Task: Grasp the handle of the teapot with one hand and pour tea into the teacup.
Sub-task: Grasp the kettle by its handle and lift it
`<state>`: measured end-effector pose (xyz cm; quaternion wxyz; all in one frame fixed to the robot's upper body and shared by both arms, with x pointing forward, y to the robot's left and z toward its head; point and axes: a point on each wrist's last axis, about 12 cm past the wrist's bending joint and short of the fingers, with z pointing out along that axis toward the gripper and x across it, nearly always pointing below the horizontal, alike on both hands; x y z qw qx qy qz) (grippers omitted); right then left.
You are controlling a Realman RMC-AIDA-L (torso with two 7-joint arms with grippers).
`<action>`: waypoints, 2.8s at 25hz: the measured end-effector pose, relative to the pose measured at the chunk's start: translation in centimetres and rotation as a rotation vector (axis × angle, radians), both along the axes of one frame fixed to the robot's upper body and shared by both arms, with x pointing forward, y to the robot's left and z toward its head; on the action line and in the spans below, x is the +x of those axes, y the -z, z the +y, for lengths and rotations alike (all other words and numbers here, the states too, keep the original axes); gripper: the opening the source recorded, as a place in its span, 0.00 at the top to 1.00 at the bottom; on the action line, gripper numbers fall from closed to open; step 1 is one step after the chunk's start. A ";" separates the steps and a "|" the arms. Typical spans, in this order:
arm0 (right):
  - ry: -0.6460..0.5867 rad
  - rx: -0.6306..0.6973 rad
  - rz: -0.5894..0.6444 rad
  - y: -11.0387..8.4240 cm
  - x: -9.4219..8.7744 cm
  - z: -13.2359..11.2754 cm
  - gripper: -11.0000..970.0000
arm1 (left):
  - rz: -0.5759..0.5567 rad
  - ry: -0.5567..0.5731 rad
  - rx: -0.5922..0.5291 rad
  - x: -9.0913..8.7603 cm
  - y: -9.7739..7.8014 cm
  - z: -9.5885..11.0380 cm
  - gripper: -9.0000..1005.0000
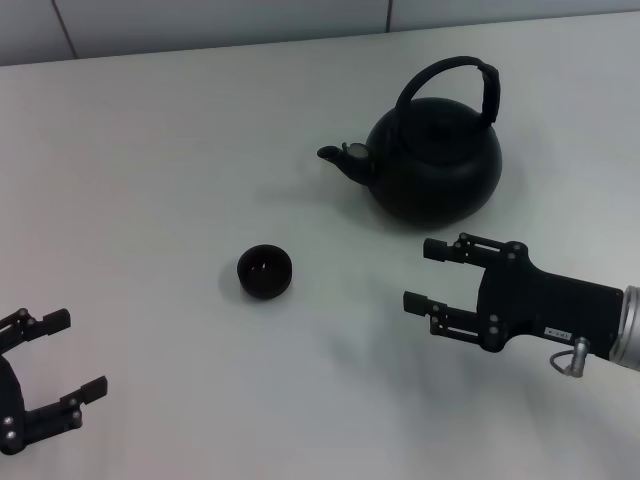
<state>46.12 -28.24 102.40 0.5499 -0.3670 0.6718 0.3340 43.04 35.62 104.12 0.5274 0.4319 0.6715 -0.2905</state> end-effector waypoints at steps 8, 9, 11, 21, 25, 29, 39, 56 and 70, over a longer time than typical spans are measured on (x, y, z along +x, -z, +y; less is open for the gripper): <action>0.244 0.132 -0.145 0.7 -2.0 -0.6 0.30 | -0.002 -0.016 0.011 0.3 0.1 0.0 0.19; 0.386 0.154 -0.180 1.4 -2.8 -0.8 0.30 | -0.003 -0.021 0.011 0.3 0.1 0.0 0.19; 0.471 0.161 -0.193 1.7 -3.1 -1.0 0.30 | -0.006 -0.029 0.008 0.4 0.1 0.0 0.19; 0.761 0.174 -0.195 2.5 -3.0 -1.2 0.30 | -0.008 -0.033 0.005 0.4 0.1 0.0 0.19; 0.756 0.176 -0.200 2.2 -2.0 -1.1 0.30 | -0.009 -0.034 0.004 0.4 0.1 -0.1 0.19; 0.735 0.157 -0.191 1.9 0.1 -1.0 0.30 | -0.011 -0.036 -0.001 0.5 0.1 -0.2 0.19; 0.732 0.124 -0.137 1.4 4.1 -1.0 0.30 | -0.017 -0.057 -0.014 0.5 0.2 -0.3 0.19; 0.707 0.059 -0.109 0.8 7.4 0.0 0.30 | -0.024 -0.053 -0.019 1.0 0.1 -0.9 0.19; 0.696 0.046 -0.108 0.6 7.9 0.3 0.54 | -0.028 -0.053 -0.021 1.1 0.1 -0.9 0.19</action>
